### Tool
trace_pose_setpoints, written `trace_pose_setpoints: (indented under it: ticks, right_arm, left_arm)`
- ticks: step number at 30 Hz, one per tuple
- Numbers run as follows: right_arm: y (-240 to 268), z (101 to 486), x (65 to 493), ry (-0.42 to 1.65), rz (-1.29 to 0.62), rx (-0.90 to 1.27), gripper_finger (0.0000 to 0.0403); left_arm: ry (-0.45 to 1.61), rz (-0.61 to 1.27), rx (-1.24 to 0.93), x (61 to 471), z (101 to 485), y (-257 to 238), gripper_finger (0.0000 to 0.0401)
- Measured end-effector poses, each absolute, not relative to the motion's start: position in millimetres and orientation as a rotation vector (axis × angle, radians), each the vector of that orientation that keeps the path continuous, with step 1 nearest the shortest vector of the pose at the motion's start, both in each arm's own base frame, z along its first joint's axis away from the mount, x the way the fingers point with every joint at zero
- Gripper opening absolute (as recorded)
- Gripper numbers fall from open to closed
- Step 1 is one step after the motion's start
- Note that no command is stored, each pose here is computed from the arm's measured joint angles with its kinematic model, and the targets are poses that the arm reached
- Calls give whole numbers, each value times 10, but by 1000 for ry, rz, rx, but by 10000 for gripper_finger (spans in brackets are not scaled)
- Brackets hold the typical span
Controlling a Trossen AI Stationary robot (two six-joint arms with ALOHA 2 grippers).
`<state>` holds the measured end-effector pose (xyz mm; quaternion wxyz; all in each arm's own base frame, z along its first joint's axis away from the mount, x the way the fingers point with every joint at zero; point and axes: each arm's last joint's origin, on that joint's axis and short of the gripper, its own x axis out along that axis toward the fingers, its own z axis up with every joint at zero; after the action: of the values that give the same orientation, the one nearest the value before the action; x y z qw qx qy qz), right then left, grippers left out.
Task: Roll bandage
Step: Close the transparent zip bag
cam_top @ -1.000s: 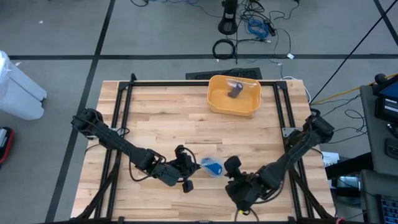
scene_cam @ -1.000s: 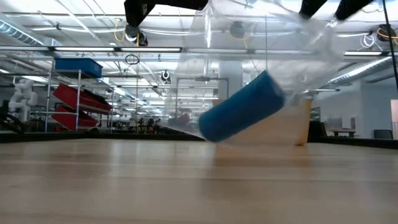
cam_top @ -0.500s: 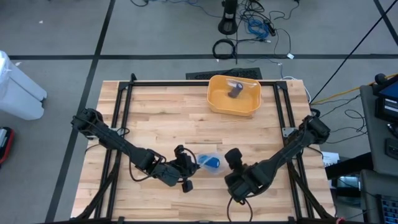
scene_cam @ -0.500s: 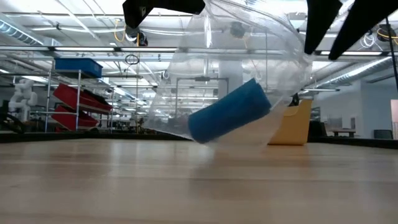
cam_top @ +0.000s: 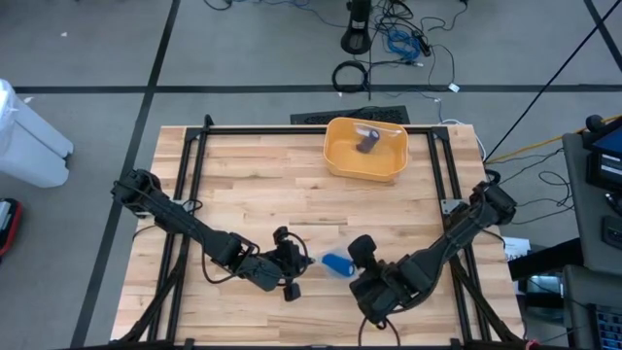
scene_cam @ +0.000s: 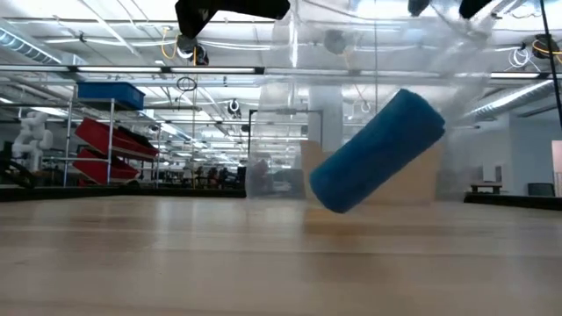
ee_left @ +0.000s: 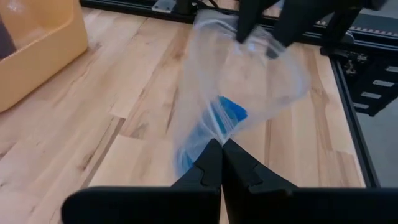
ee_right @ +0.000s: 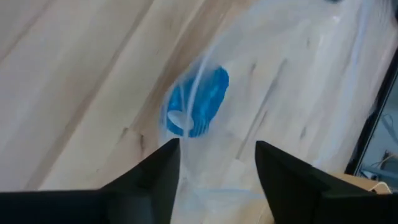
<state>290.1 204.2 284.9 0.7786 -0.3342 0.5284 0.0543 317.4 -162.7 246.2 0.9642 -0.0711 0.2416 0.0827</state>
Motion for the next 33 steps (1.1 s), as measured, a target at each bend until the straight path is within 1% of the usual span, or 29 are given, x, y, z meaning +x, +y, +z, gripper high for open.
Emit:
trace_pose_setpoints:
  ticks: [4, 6, 8, 10, 12, 14, 17, 19, 20, 24, 28, 33]
  right_arm:
    - [1973, 2717, 2971, 1206, 130, -736, 220]
    - [1955, 2643, 2993, 1270, 189, -704, 224]
    - [1951, 2564, 3002, 1337, 223, -675, 219]
    - [1941, 2487, 2981, 1417, 222, -672, 202]
    - [1928, 2433, 2958, 1483, 200, -673, 173]
    - [1913, 2397, 2935, 1548, 177, -661, 135]
    - [1873, 2369, 2854, 1683, 168, -611, 66]
    - [1884, 2383, 2855, 1683, 176, -566, 22]
    - [1876, 2392, 2845, 1689, 167, -568, 11]
    - [1843, 2422, 2864, 1624, 54, -606, 17]
    - [1843, 2433, 2857, 1619, 57, -619, 4]
    - [1830, 2476, 2864, 1579, 34, -599, 1]
  left_arm:
    - [491, 149, -152, 3175, 2465, -1637, 0]
    - [492, 146, -151, 3170, 2464, -1646, 0]
    - [493, 139, -149, 3160, 2464, -1666, 0]
    - [492, 132, -147, 3146, 2471, -1684, 0]
    - [489, 122, -149, 3117, 2502, -1701, 0]
    - [473, 114, -154, 3093, 2555, -1703, 0]
    - [457, 102, -155, 3033, 2629, -1726, 0]
    - [446, 102, -158, 3022, 2651, -1735, 0]
    - [447, 109, -154, 3023, 2647, -1730, 0]
    - [456, 134, -150, 3053, 2606, -1705, 0]
    - [462, 130, -146, 3047, 2598, -1714, 0]
    - [487, 137, -129, 3034, 2575, -1705, 0]
